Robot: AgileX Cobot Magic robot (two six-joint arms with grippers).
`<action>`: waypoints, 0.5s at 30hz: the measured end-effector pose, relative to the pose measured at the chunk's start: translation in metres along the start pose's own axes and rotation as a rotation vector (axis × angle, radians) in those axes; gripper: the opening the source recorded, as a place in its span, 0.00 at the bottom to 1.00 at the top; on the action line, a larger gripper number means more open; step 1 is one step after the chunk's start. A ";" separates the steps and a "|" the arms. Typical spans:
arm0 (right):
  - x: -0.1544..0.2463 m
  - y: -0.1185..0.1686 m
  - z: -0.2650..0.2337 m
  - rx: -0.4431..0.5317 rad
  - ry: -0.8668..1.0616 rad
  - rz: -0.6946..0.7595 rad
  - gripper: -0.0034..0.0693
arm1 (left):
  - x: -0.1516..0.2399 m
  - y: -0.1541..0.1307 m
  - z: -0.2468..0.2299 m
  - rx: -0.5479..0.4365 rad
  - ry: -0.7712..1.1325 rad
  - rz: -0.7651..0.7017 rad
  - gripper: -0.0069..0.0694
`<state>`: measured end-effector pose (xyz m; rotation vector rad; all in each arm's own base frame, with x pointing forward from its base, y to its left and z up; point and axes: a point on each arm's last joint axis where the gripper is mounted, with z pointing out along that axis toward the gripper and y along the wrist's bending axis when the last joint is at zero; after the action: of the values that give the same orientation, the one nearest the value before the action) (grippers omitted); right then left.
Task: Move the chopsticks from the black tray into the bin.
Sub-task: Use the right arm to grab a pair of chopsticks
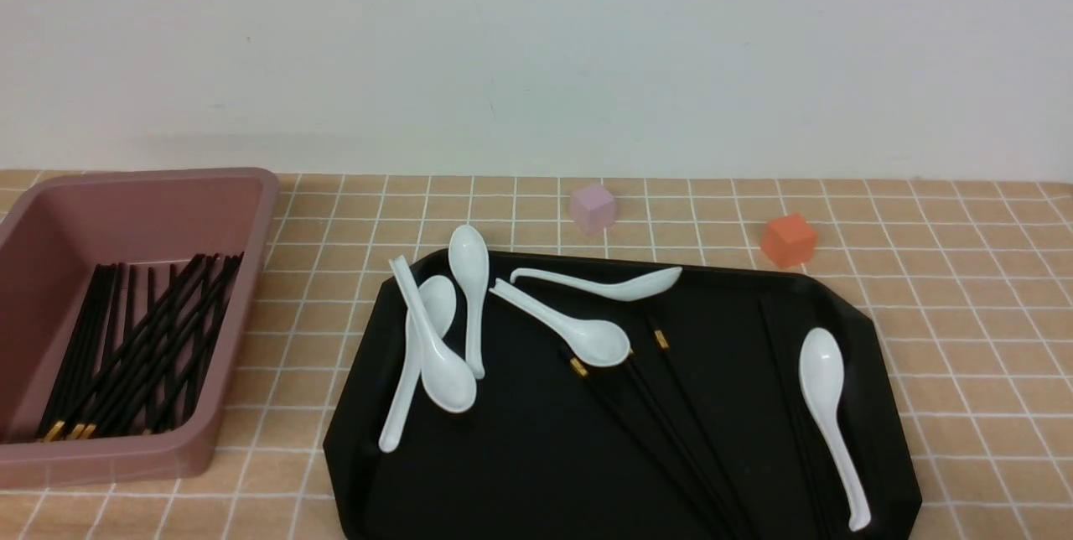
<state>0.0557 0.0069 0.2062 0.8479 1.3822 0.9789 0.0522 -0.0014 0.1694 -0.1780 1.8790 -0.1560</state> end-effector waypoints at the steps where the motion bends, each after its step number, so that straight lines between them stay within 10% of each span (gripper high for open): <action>1: -0.002 0.006 -0.001 -0.018 -0.005 -0.020 0.37 | 0.000 0.000 0.000 0.000 0.000 0.000 0.40; 8: -0.033 0.099 0.005 -0.119 0.022 -0.465 0.13 | 0.000 0.000 0.000 0.000 0.000 0.000 0.40; 15: -0.015 0.118 0.078 0.066 0.727 -0.668 0.05 | 0.000 0.000 0.000 0.000 0.000 0.000 0.40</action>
<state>0.1273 0.0444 0.3230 0.0060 2.1325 0.7232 0.0522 -0.0014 0.1694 -0.1780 1.8790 -0.1560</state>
